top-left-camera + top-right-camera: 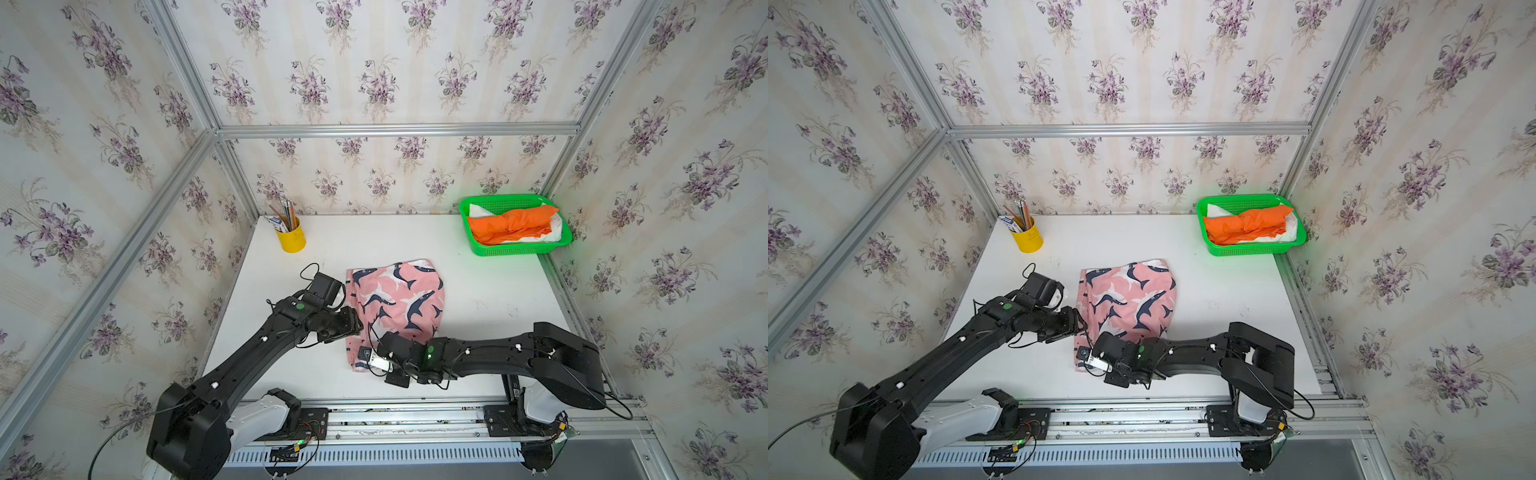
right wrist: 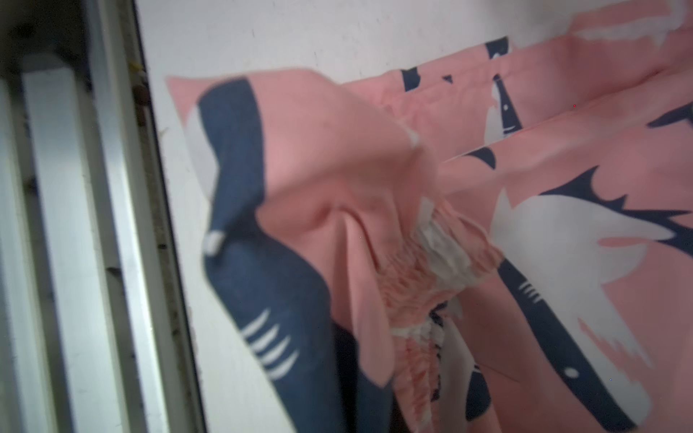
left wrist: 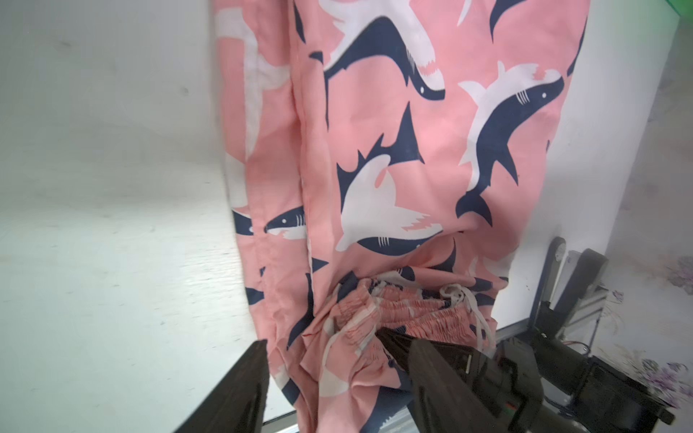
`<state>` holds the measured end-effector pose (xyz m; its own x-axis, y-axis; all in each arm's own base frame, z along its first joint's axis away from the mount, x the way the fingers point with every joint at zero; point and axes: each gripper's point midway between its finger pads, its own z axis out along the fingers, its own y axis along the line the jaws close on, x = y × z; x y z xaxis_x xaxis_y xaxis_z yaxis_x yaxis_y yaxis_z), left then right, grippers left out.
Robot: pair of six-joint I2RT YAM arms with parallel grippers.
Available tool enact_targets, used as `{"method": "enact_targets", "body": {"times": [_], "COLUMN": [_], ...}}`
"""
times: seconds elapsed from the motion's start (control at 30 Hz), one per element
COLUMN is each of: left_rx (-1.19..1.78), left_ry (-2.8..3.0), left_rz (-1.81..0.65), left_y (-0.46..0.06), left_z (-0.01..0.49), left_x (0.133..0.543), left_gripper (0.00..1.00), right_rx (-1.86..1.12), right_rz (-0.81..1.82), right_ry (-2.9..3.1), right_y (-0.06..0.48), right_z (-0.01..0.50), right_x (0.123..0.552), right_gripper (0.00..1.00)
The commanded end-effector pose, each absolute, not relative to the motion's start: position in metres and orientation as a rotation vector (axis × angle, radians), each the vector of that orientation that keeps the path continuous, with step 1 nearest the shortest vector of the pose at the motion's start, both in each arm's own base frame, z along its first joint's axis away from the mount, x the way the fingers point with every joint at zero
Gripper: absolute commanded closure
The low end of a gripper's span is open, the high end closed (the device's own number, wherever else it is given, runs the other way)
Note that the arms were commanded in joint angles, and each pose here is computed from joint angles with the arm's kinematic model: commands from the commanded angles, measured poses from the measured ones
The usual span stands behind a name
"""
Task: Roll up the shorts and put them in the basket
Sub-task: Roll the shorts at the center of the board.
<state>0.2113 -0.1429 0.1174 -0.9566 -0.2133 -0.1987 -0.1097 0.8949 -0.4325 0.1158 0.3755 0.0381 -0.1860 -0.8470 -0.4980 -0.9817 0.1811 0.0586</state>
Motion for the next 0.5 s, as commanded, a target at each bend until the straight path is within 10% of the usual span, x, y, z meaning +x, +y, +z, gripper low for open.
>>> {"method": "enact_targets", "body": {"times": [0.0,0.47], "left_rx": [-0.246,-0.026], "left_ry": [2.822,2.731], "left_rz": [-0.527,-1.079], "left_y": [-0.128,-0.196], "left_z": [0.114,0.099], "left_x": [0.204,0.203], "left_gripper": [0.34,0.19], "right_rx": [-1.769,-1.632], "right_rz": [0.966,1.463], "right_ry": [2.281,2.430], "right_y": [0.378,0.376], "right_z": [0.051,0.043], "right_x": [0.083,0.129], "right_gripper": [0.99,1.00]}}
